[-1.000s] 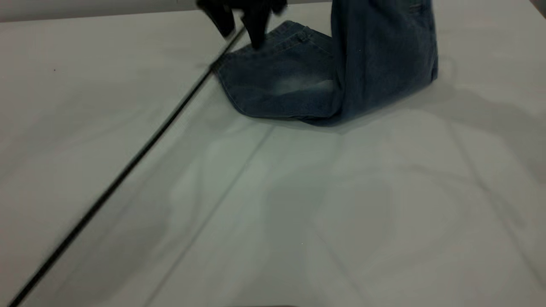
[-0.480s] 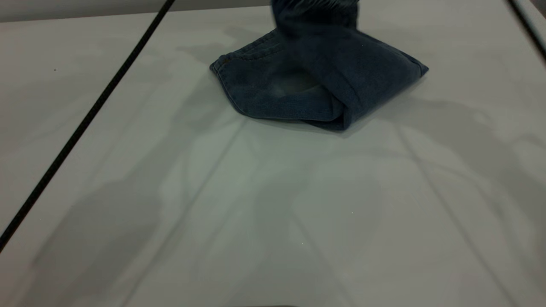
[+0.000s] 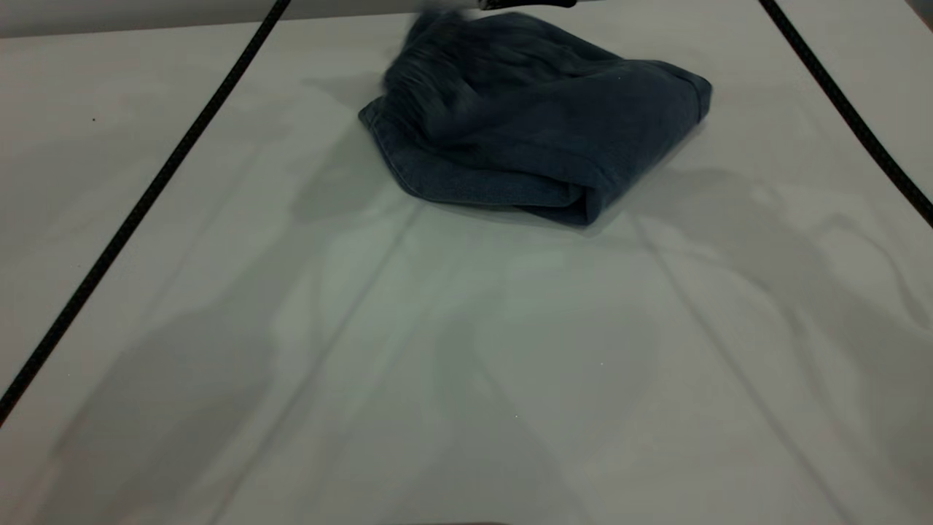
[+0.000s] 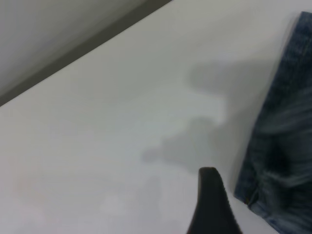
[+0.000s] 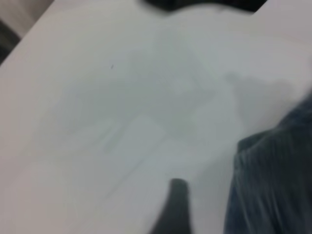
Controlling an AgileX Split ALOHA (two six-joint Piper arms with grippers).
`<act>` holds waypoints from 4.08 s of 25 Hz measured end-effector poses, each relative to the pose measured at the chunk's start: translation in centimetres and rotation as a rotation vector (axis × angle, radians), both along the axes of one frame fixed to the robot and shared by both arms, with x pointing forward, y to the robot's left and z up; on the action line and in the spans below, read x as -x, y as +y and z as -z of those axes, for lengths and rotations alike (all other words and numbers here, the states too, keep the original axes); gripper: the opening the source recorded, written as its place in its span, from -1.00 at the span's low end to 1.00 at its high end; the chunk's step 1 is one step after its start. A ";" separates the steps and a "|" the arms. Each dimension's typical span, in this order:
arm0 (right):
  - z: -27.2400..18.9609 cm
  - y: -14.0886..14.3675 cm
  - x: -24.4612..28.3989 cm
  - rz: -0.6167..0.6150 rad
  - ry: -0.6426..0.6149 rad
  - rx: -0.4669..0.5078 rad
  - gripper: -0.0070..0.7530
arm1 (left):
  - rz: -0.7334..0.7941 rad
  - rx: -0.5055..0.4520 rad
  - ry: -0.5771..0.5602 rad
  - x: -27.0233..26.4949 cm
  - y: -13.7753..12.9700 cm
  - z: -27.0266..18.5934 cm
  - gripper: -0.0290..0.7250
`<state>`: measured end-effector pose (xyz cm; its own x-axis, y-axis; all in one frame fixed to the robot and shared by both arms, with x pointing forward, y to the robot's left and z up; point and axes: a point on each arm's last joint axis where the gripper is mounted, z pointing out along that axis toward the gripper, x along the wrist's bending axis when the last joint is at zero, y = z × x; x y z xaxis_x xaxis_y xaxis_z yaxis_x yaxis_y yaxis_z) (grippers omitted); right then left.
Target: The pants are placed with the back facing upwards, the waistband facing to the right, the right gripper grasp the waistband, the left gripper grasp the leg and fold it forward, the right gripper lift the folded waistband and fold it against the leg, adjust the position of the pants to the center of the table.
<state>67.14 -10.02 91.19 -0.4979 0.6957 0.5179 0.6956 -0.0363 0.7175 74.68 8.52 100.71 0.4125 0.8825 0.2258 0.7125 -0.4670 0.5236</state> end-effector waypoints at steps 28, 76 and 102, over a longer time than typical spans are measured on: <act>-3.3 -12.9 -0.5 0.134 0.231 0.243 0.57 | 0.894 -0.163 0.247 3.0 -7.7 16.2 0.26; -31.9 -14.0 22.6 0.003 -0.058 0.142 0.57 | 0.132 0.180 -0.176 15.7 1.1 -20.8 0.17; -22.5 -16.4 42.9 0.259 -0.161 0.326 0.57 | 0.150 0.351 -0.439 50.5 22.5 -15.7 0.17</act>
